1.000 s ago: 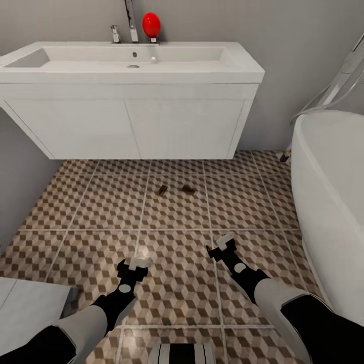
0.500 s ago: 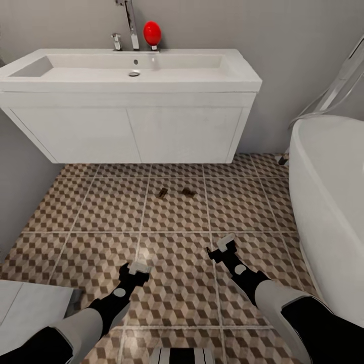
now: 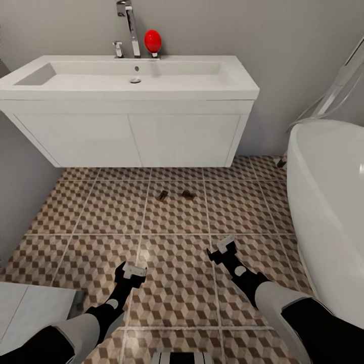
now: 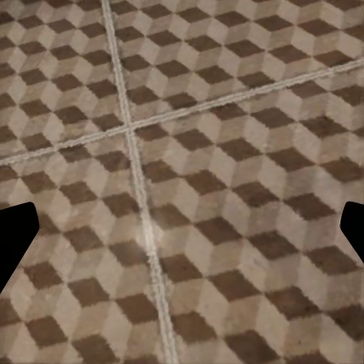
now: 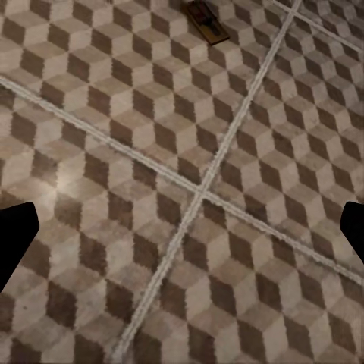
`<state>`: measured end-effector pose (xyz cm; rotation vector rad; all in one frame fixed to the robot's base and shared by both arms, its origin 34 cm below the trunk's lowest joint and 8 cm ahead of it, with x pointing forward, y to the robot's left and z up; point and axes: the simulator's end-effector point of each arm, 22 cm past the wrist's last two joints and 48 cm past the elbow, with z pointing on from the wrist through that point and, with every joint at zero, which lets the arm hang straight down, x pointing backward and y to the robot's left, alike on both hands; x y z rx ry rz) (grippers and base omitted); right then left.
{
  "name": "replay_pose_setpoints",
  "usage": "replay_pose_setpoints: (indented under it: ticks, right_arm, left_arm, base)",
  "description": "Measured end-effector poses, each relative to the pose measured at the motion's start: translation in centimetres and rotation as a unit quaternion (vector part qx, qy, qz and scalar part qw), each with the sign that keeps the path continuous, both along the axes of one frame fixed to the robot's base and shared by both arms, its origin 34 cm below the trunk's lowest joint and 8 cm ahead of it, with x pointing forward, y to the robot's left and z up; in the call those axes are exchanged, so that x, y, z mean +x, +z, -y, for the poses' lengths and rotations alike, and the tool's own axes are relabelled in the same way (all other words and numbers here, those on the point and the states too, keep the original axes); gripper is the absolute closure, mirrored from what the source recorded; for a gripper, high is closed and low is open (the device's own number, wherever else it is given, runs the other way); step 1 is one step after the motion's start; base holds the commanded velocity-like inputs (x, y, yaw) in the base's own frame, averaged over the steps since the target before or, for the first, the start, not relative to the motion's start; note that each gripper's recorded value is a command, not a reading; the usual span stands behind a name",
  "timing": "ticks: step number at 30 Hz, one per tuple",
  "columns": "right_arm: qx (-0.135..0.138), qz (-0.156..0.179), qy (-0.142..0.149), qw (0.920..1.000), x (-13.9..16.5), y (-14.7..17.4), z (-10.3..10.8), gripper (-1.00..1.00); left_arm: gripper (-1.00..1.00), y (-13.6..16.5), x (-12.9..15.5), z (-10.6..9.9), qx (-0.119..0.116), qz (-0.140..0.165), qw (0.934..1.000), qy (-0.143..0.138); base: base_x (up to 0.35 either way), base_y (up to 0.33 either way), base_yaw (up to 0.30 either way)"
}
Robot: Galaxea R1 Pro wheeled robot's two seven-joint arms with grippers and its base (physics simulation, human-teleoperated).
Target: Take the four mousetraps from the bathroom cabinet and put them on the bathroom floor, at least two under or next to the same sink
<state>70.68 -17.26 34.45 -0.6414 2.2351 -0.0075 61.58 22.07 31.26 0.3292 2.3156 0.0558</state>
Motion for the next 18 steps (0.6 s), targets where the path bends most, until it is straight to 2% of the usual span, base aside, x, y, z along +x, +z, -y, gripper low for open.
replay_pose_setpoints:
  ticks: [18]
  right_arm:
    - [0.001,-0.001,0.000,1.0000,0.5,3.6,-0.1,-1.00]
  left_arm:
    - [-1.00,3.4,0.0,-0.3,0.003,-0.005,1.0000,0.001]
  base:
    - [0.000,0.000,0.000]
